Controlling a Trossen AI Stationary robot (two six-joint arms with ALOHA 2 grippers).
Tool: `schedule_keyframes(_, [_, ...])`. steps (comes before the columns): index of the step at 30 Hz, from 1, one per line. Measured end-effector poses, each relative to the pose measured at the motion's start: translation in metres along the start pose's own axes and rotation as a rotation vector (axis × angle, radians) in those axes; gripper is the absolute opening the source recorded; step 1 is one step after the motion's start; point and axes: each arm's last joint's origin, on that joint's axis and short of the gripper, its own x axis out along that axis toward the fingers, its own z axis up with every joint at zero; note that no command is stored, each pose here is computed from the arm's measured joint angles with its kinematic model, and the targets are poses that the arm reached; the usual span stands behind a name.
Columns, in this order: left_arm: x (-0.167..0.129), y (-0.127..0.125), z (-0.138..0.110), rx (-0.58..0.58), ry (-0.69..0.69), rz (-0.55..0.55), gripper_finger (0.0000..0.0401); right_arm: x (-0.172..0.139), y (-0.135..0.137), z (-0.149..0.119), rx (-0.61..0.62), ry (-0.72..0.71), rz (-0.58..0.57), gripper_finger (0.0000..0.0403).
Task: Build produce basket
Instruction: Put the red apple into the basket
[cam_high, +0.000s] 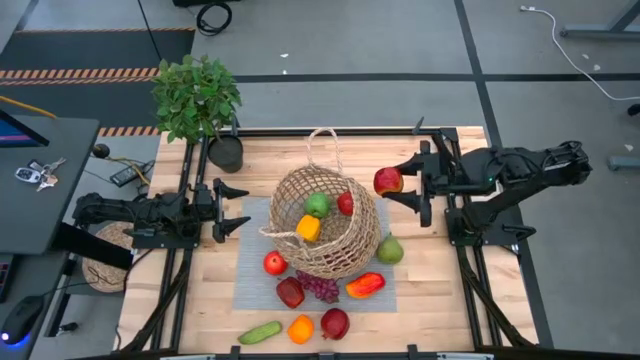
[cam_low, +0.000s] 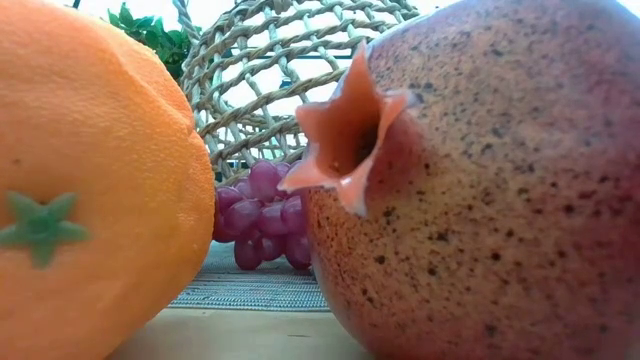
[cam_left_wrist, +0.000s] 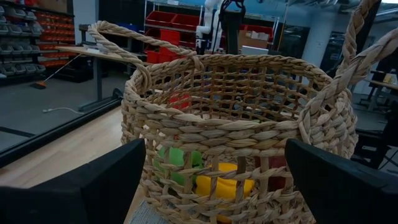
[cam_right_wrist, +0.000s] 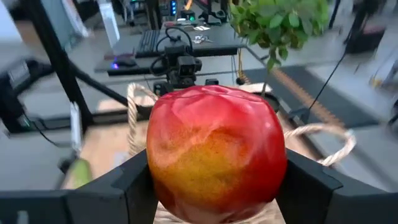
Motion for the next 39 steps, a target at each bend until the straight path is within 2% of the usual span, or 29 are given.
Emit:
schedule_keyframes(12, [0.0,0.0,0.0,0.0,0.0,0.0,0.0392,0.0001,-0.0001,-0.0003,-0.792,0.004,-0.003,0.0264])
schedule_keyframes(16, [0.0,0.0,0.0,0.0,0.0,0.0,0.0392,0.0,-0.0023,0.0,-1.069,0.036,-0.076,0.0264])
schedule_keyframes(22, [0.0,0.0,0.0,0.001,0.0,0.0,0.0392,-0.0005,-0.0058,0.0011,-1.37,0.115,-0.19,0.0264])
schedule_keyframes(25, [0.0,0.0,0.0,0.0,0.0,0.0,0.0392,-0.0009,-0.0071,0.0015,-1.455,0.154,-0.232,0.0266])
schedule_keyframes(28, [0.0,0.0,0.0,0.0,0.0,0.0,0.0392,-0.0014,-0.0088,0.0021,-1.484,0.196,-0.288,0.027])
schedule_keyframes(39, [0.0,0.0,0.0,0.0,0.0,0.0,0.0392,-0.0016,-0.0095,0.0022,-1.485,0.213,-0.31,0.0273])
